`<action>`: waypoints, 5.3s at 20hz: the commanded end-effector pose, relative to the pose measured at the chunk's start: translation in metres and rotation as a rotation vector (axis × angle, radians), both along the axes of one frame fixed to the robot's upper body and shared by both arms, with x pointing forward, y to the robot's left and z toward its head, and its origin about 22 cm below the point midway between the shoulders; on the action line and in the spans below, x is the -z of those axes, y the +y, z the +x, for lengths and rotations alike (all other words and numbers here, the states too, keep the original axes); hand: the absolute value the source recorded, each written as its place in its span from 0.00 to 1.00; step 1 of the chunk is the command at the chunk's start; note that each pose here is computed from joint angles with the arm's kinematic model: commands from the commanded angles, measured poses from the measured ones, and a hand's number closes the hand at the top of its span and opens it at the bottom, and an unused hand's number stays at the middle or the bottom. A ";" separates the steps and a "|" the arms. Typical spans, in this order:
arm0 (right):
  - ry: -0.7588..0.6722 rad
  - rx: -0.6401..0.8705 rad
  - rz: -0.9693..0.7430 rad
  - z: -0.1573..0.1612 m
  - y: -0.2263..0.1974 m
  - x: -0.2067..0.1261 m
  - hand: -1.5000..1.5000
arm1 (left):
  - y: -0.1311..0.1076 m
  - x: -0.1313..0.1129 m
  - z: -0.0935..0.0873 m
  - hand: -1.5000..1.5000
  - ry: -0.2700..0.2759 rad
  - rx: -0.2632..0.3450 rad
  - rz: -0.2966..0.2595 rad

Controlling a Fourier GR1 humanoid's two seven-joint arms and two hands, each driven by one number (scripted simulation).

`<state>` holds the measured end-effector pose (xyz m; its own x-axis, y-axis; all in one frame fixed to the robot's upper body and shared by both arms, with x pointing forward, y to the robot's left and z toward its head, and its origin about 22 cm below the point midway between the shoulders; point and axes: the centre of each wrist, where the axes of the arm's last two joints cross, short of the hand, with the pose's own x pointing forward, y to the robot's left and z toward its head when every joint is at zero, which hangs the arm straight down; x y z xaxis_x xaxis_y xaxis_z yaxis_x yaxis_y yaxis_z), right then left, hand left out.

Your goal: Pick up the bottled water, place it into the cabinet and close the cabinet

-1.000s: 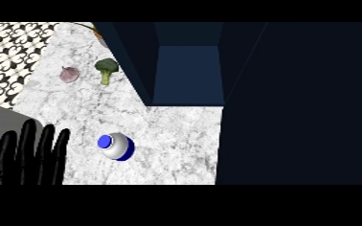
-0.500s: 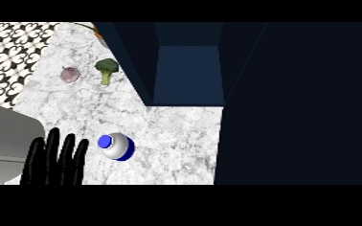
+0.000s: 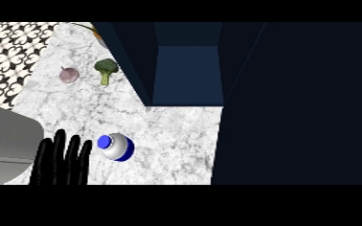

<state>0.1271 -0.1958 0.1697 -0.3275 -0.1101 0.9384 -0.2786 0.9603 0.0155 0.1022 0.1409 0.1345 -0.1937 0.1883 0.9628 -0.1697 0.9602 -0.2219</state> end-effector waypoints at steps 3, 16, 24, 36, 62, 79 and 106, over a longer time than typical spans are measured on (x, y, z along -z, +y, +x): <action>-0.065 0.028 0.033 -0.022 0.007 -0.024 0.00 | 0.001 -0.010 0.001 0.00 -0.086 -0.085 0.080; -0.047 0.043 -0.003 -0.028 -0.006 -0.030 0.00 | 0.026 -0.003 0.022 0.00 -0.017 -0.131 0.092; -0.050 0.029 0.007 -0.041 -0.004 -0.037 0.00 | 0.044 0.046 0.052 0.00 0.045 -0.178 0.112; -0.047 0.006 -0.002 -0.039 -0.001 -0.043 0.00 | 0.088 0.129 0.061 0.00 0.118 -0.188 0.117; -0.054 -0.001 -0.022 -0.037 0.011 -0.040 0.00 | 0.110 0.270 0.069 0.00 0.162 -0.198 0.096; -0.043 0.023 -0.020 -0.035 0.000 -0.042 0.00 | 0.088 0.290 0.106 0.00 0.120 -0.179 -0.042; -0.043 0.147 -0.071 -0.029 -0.027 -0.026 0.00 | 0.072 0.263 0.172 1.00 -0.085 0.288 0.032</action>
<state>0.1304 -0.2164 0.1741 -0.3590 0.0647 0.9311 -0.1065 0.9882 -0.1098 0.2638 0.2114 -0.1365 -0.2021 0.1785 0.9630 0.0070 0.9835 -0.1808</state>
